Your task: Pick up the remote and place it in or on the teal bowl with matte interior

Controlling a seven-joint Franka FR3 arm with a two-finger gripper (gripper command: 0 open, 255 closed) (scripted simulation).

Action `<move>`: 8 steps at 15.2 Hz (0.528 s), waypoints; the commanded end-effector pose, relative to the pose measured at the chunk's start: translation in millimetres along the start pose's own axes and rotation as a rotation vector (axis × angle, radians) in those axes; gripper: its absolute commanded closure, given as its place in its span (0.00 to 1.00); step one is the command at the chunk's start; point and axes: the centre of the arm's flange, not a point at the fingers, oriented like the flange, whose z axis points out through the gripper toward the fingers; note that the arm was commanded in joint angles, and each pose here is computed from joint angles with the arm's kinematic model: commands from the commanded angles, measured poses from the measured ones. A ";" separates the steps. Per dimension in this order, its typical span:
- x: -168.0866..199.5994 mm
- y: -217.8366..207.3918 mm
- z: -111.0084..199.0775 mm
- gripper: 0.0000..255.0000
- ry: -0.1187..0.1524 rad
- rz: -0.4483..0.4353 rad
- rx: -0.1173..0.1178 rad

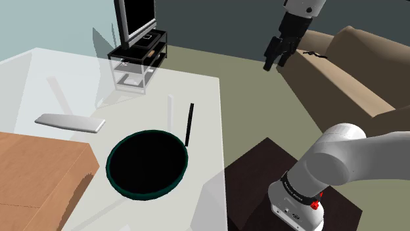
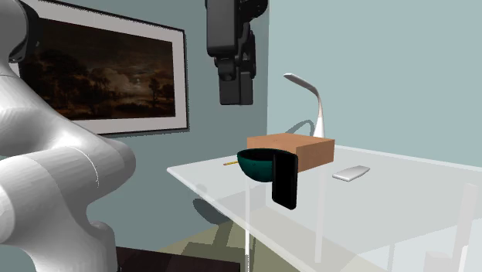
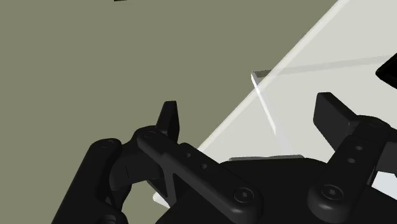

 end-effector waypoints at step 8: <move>-10.6 -87.3 26.4 0.00 0.035 0.086 0.009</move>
